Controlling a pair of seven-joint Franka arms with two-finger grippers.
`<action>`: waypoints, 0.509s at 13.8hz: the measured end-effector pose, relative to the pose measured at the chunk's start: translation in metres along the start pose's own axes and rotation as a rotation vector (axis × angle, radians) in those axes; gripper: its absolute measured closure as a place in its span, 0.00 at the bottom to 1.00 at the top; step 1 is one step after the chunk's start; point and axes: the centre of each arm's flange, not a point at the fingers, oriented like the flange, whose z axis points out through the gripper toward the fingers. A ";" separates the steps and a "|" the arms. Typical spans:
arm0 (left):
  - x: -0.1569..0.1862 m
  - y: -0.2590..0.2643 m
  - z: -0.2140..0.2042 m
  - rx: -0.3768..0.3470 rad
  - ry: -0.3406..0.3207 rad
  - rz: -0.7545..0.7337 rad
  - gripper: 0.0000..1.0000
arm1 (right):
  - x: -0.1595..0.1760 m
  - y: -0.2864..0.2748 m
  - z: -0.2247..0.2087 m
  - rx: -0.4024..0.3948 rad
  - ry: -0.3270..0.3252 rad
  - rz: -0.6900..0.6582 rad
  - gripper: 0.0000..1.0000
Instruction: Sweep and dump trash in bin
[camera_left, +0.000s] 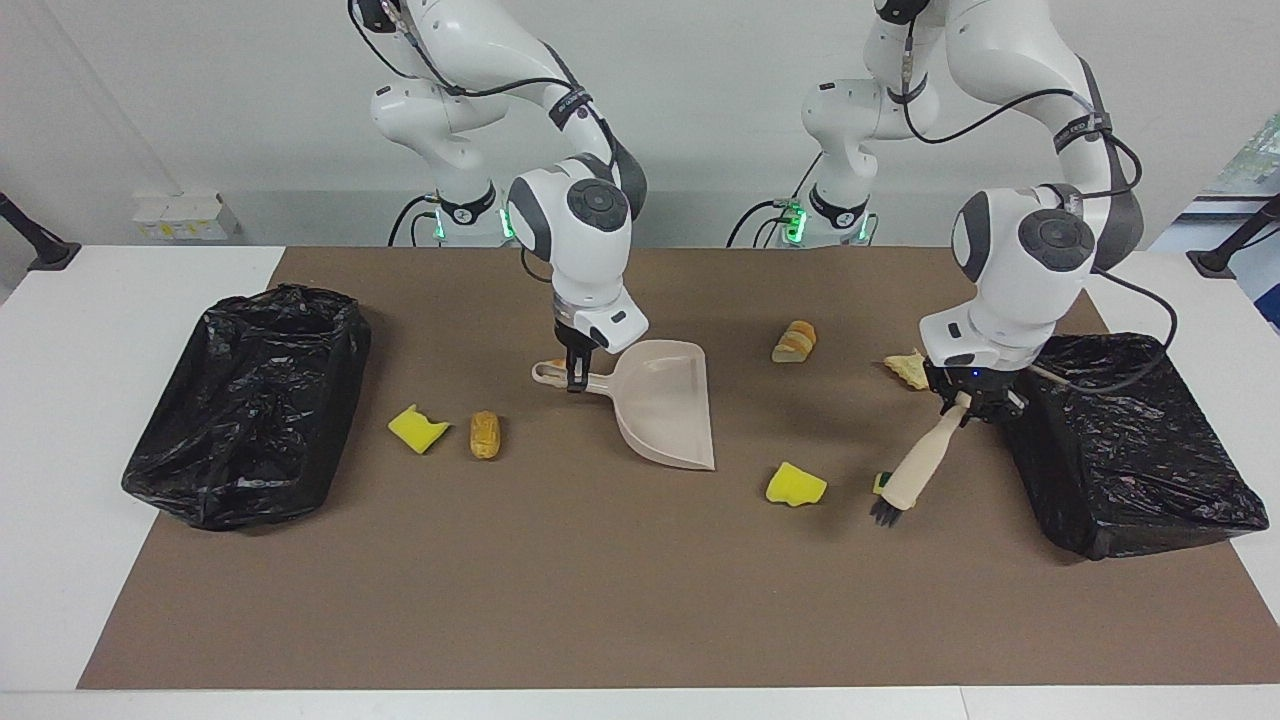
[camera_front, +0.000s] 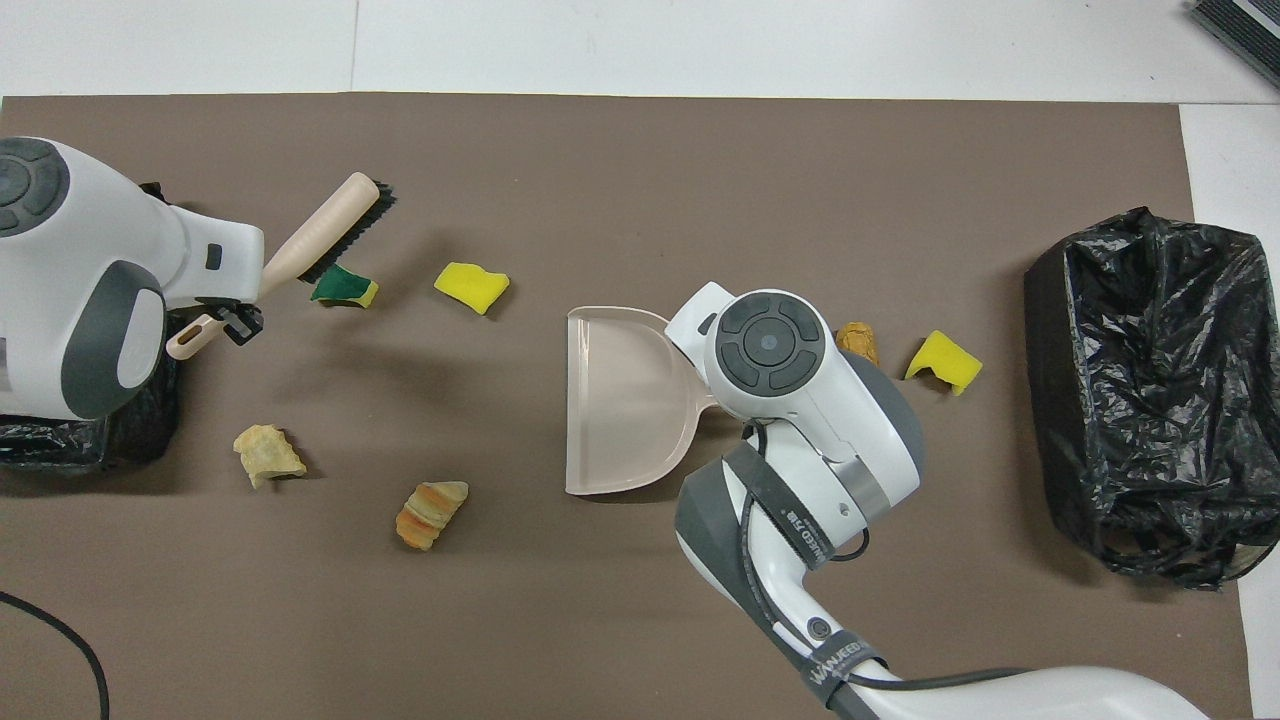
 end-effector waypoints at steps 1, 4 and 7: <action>-0.006 -0.012 0.002 0.022 0.020 0.021 0.74 | 0.000 0.000 0.000 0.000 0.000 0.000 0.68; -0.021 -0.033 0.016 0.059 -0.005 0.062 0.74 | 0.000 0.000 0.000 0.001 0.000 0.000 0.68; -0.014 -0.043 0.033 0.109 -0.083 0.191 0.74 | 0.000 0.000 0.001 0.002 -0.001 0.001 0.68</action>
